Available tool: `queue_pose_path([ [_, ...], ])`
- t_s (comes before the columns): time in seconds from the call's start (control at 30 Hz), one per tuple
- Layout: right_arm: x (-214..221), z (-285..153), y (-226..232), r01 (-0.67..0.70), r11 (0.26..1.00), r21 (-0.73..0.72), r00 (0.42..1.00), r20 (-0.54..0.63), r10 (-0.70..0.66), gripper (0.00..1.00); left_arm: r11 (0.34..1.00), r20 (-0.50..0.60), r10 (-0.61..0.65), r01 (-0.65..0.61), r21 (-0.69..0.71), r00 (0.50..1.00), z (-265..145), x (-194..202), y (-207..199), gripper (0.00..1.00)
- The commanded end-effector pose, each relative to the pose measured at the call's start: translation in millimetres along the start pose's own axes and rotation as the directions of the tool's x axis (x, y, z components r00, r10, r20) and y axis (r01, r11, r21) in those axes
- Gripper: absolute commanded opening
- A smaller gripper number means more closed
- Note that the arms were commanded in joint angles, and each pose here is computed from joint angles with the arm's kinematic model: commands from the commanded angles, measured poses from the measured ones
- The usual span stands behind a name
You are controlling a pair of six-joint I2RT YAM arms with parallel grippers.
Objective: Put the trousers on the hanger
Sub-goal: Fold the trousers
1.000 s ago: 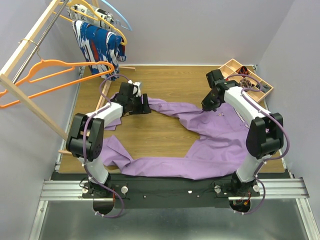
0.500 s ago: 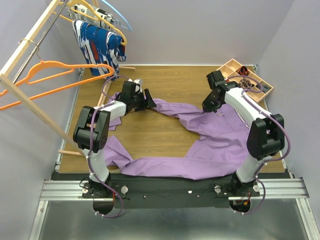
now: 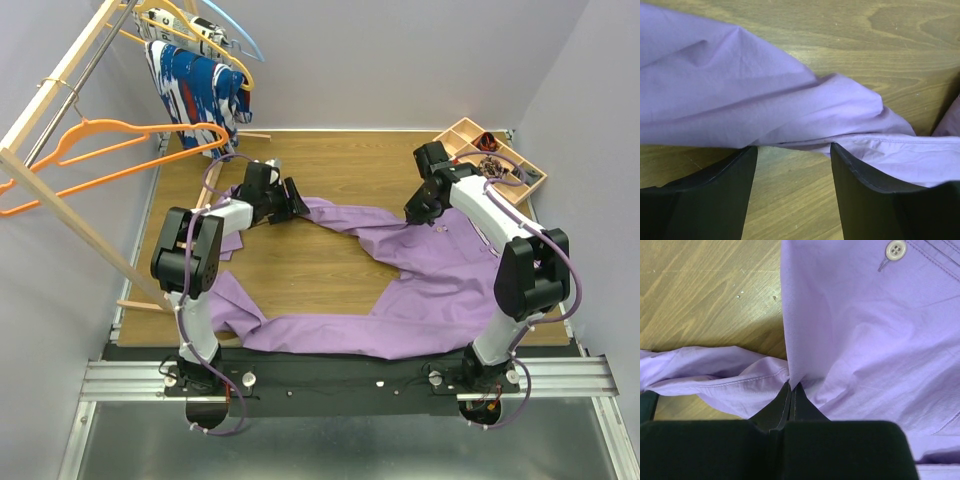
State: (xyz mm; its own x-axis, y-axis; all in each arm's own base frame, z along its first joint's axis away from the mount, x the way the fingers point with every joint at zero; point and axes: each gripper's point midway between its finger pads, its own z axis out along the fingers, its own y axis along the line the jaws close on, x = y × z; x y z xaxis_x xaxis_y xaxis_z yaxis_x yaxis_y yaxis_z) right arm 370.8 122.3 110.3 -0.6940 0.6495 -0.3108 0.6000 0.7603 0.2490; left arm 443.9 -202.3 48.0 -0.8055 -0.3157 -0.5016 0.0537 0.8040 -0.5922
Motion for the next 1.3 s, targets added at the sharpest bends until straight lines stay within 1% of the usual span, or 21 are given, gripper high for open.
queue_pose_path([
  [0.0,-7,-5,-1,-0.012,1.000,0.009,0.999,0.033,0.012,0.01,0.999,0.027,-0.011,0.012,-0.031,1.000,8,-14,3,0.66],
  [0.1,-7,-3,0,-0.008,1.000,0.009,1.000,0.028,0.008,0.01,0.999,0.029,-0.007,0.008,-0.045,1.000,15,-15,7,0.62],
  [0.2,-7,-3,1,-0.007,1.000,0.008,1.000,0.029,0.007,0.01,0.999,0.025,-0.006,0.008,-0.049,1.000,20,-15,11,0.52],
  [0.23,-7,-3,1,-0.007,1.000,0.006,1.000,0.029,0.007,0.01,0.999,0.019,-0.012,0.013,-0.053,1.000,22,-13,13,0.43],
  [0.3,-8,-4,1,-0.006,1.000,0.007,1.000,0.030,0.005,0.01,0.999,0.015,-0.010,0.011,-0.050,1.000,23,-12,12,0.39],
  [0.33,-9,-4,2,-0.006,1.000,0.005,0.999,0.033,0.006,0.01,0.999,0.014,-0.011,0.011,-0.051,1.000,24,-12,13,0.30],
  [0.4,-8,-3,1,-0.005,1.000,0.010,0.999,0.032,0.005,0.01,0.999,0.012,-0.006,0.006,-0.046,1.000,24,-12,12,0.18],
  [0.43,-9,-4,2,-0.003,1.000,0.006,0.999,0.033,0.003,0.01,0.999,0.013,-0.002,0.003,-0.044,1.000,24,-12,12,0.08],
  [0.5,-9,-3,2,0.000,1.000,0.006,0.999,0.034,0.000,0.01,0.999,0.022,0.017,-0.016,-0.038,1.000,24,-16,10,0.01],
  [0.6,-13,-6,3,0.005,1.000,0.003,0.999,0.048,-0.005,0.01,0.998,0.046,0.061,-0.059,-0.026,0.997,22,-26,4,0.00],
  [0.7,-20,-14,3,0.014,1.000,-0.002,0.996,0.084,-0.014,0.01,0.994,0.079,0.105,-0.103,-0.029,0.991,8,-39,-5,0.00],
  [0.8,-33,-31,-3,0.028,1.000,0.001,0.986,0.161,-0.028,0.01,0.987,0.143,0.164,-0.161,-0.028,0.976,-20,-60,-24,0.00],
  [0.83,-39,-36,-6,0.039,0.999,0.011,0.980,0.195,-0.040,0.01,0.983,0.166,0.182,-0.180,-0.028,0.969,-37,-67,-34,0.00],
  [0.9,-47,-50,-8,0.051,0.999,0.003,0.969,0.242,-0.050,0.01,0.979,0.184,0.203,-0.197,-0.048,0.962,-55,-72,-40,0.00],
  [0.93,-53,-55,-12,0.060,0.998,0.018,0.960,0.273,-0.062,0.01,0.974,0.219,0.227,-0.222,-0.048,0.949,-72,-81,-51,0.00],
  [1.03,-64,-72,-12,0.089,0.996,0.012,0.940,0.330,-0.088,0.01,0.961,0.260,0.275,-0.264,-0.076,0.926,-107,-93,-71,0.00],
  [1.1,-69,-81,-13,0.099,0.995,0.009,0.930,0.356,-0.096,0.01,0.956,0.237,0.293,-0.276,-0.103,0.926,-121,-89,-75,0.00],
  [1.13,-71,-83,-15,0.104,0.994,0.019,0.923,0.371,-0.104,0.01,0.952,0.261,0.305,-0.287,-0.106,0.916,-135,-98,-88,0.00],
  [1.17,-73,-86,-16,0.102,0.995,0.020,0.919,0.381,-0.102,0.01,0.949,0.221,0.311,-0.289,-0.130,0.924,-142,-91,-86,0.00],
  [1.23,-78,-93,-19,0.095,0.995,0.027,0.906,0.412,-0.098,0.01,0.943,0.207,0.324,-0.296,-0.154,0.923,-155,-96,-94,0.00],
  [1.27,-80,-95,-21,0.089,0.996,0.028,0.901,0.425,-0.093,0.01,0.938,0.132,0.321,-0.295,-0.185,0.938,-159,-82,-85,0.00],
])
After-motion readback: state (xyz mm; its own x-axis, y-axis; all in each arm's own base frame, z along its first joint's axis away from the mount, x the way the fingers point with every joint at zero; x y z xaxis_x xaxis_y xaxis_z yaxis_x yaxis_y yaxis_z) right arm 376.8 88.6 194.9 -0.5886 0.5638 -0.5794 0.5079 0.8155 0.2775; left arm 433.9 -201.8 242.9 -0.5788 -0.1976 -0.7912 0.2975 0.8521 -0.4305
